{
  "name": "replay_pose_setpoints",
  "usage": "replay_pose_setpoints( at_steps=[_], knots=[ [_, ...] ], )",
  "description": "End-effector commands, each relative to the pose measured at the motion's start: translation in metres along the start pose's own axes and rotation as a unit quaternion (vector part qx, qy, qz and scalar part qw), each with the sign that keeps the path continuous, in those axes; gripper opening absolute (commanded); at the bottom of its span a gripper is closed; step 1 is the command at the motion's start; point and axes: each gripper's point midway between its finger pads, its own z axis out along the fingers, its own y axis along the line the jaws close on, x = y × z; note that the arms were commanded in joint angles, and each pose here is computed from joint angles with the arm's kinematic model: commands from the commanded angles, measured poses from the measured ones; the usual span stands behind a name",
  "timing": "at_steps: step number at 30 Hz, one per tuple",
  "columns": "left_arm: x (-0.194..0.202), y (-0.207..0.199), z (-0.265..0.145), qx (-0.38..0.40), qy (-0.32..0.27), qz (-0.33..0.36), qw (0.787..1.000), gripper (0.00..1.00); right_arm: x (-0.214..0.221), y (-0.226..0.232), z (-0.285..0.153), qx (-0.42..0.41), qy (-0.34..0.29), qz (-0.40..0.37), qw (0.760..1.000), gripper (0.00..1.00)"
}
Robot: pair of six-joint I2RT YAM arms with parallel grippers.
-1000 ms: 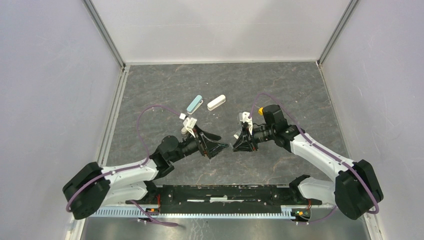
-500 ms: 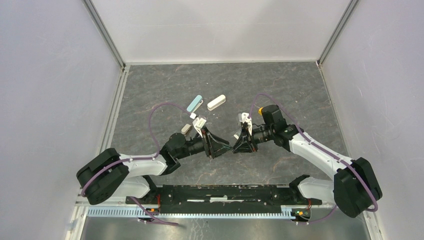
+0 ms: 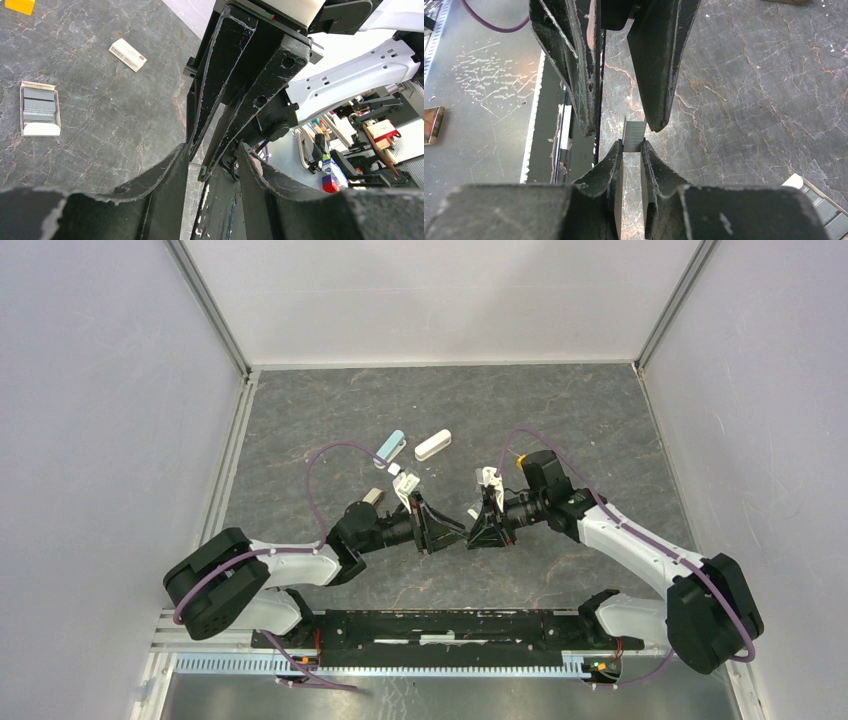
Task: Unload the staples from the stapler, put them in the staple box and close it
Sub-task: Pick up the staple from the center of the board.
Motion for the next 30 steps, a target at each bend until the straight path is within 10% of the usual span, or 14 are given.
replay_pose_setpoints(
  at_steps=[1, 18, 30],
  knots=[
    [-0.0053, -0.0082, 0.0014, 0.015, 0.000, 0.012, 1.000, 0.50, -0.0248, -0.0001, -0.0010, -0.008, -0.022, -0.043, 0.999, 0.09],
    [-0.0032, -0.0011, -0.0013, -0.010, 0.013, 0.029, 0.999, 0.46, -0.0230, -0.0006, 0.0002, -0.010, -0.020, -0.036, 0.999, 0.09],
    [-0.0028, -0.0010, 0.0029, -0.006, 0.015, 0.022, 1.000, 0.19, -0.0217, -0.0005, 0.0006, -0.012, -0.019, -0.033, 0.999, 0.10]
  ],
)
